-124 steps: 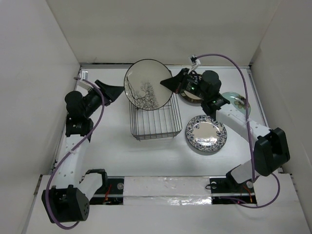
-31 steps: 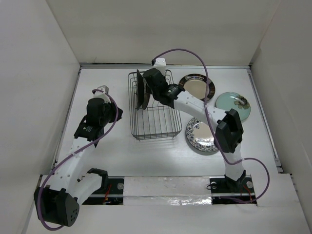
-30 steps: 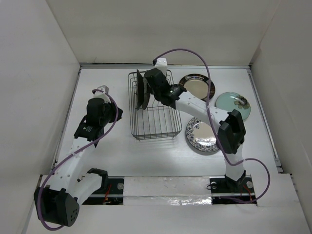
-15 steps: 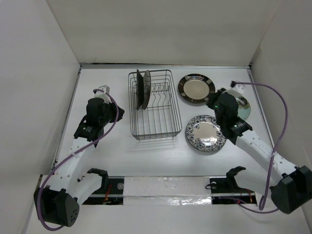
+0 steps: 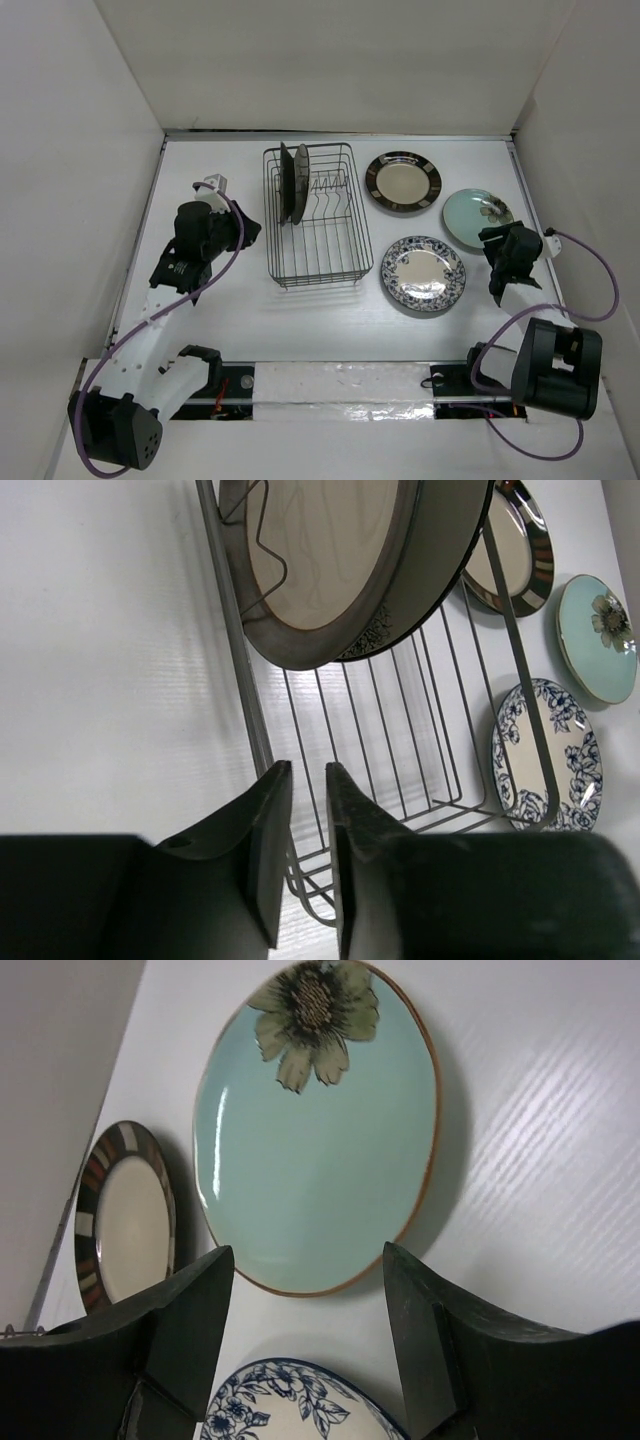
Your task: Load the plates into the dish rack
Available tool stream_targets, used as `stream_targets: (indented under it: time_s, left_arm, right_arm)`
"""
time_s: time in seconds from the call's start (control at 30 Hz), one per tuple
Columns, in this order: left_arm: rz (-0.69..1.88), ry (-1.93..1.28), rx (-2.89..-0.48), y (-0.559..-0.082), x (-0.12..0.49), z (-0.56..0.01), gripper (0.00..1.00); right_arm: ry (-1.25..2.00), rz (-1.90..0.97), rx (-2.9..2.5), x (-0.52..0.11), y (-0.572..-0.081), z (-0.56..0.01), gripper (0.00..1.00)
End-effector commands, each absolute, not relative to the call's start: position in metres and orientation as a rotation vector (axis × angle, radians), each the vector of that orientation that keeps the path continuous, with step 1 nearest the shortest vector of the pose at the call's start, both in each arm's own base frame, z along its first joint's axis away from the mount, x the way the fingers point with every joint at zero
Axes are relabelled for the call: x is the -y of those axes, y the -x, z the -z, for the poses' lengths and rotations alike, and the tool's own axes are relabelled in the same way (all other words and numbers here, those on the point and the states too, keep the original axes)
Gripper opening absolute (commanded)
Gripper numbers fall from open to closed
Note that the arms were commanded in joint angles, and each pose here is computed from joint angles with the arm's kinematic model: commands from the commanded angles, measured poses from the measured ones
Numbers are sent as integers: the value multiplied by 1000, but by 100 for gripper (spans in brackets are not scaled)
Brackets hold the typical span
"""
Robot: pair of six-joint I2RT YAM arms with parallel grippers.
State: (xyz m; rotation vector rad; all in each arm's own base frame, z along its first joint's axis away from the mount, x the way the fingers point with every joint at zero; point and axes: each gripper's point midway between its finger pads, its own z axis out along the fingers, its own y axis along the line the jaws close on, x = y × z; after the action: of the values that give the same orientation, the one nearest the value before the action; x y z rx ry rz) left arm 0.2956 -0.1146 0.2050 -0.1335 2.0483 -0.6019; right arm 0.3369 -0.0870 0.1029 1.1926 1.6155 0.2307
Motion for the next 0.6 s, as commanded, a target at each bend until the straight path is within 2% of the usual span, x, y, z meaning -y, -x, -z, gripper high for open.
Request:
stream_targets:
  time_s: [0.0, 0.03, 0.27, 0.47, 0.57]
  left_arm:
    - [645, 70, -1981, -298, 123, -227, 19]
    - [647, 68, -1980, -298, 123, -228, 23]
    - [625, 80, -1983, -300, 120, -228, 24]
    - [617, 86, -1994, -303, 119, -226, 23]
    - [604, 95, -1984, -303, 117, -229, 23]
  right_arm:
    - [-1178, -345, -1540, 87, -352, -115, 66]
    - [-1187, -337, -1544, 92, -352, -111, 66]
    - [-1234, -461, -1635, 89, -369, -73, 63]
    - [-1250, -558, -1655, 85, -382, -55, 57]
    - [-1259, -598, -1654, 83, -388, -52, 50]
